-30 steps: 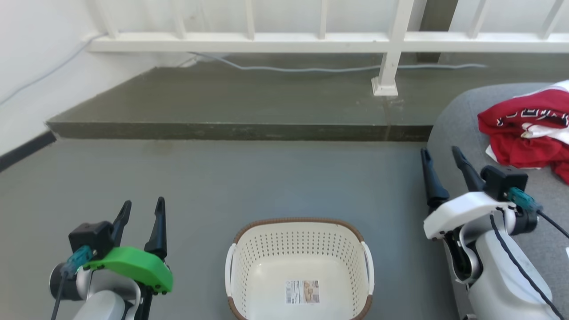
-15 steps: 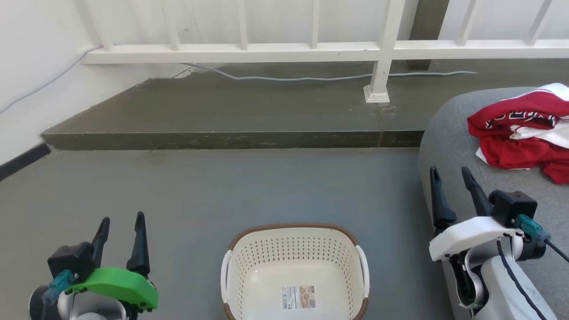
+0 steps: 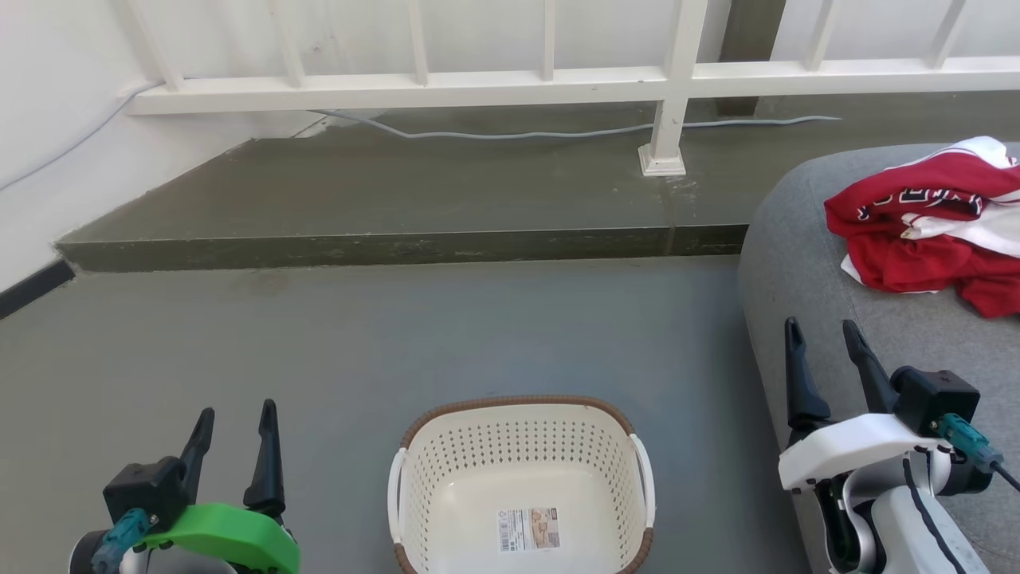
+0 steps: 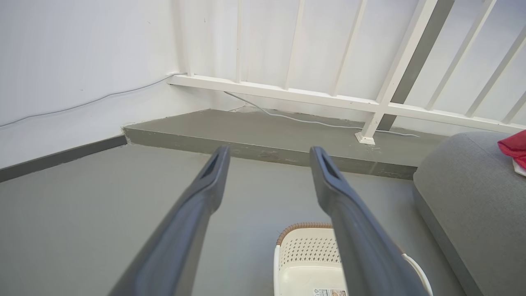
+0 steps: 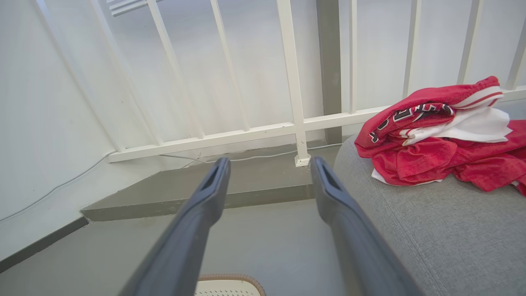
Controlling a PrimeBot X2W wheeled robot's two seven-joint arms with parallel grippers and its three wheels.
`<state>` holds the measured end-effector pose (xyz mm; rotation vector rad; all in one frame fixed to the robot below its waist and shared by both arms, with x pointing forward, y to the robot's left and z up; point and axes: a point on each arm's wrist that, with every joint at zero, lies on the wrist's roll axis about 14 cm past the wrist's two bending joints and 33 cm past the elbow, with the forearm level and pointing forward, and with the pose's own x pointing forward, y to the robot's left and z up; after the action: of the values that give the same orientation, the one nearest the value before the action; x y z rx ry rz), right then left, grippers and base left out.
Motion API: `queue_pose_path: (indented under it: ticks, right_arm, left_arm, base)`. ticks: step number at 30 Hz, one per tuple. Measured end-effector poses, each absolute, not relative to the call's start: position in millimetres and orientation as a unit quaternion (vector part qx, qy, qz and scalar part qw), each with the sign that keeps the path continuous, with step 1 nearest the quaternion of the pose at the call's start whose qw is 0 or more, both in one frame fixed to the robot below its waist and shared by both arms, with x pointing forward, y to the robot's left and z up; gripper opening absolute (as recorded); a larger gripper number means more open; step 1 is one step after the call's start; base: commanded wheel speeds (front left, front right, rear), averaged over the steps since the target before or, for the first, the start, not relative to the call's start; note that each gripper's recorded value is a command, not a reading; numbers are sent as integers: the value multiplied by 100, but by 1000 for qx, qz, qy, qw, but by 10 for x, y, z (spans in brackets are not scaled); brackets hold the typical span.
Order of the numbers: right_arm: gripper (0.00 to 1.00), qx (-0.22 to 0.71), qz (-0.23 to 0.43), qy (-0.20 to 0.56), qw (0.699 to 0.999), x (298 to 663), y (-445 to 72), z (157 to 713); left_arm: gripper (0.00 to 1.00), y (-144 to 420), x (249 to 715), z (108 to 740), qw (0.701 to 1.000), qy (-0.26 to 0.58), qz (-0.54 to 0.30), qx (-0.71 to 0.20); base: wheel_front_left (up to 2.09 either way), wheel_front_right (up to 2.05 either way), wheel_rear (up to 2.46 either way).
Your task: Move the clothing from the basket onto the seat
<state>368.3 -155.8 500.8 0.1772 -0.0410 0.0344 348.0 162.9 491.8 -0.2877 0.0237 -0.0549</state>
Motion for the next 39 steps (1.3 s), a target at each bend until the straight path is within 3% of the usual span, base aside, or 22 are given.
queue_pose_path:
  ticks: [33, 34, 39]
  right_arm:
    - [100, 93, 7, -24, 995, 3614, -1580, 5057]
    - [0, 93, 7, -22, 995, 3614, -1578, 5048]
    - [0, 97, 3, 20, 995, 3502, -1545, 4773]
  left_arm:
    - [100, 1602, 3439, 4993, 990, -4, -26, -136]
    - [0, 1598, 3438, 4989, 990, -3, -27, -136]
    - [0, 1523, 3371, 4775, 988, 30, -22, -149]
  base:
    - [0, 0, 0]
    - [0, 0, 0]
    - [0, 0, 0]
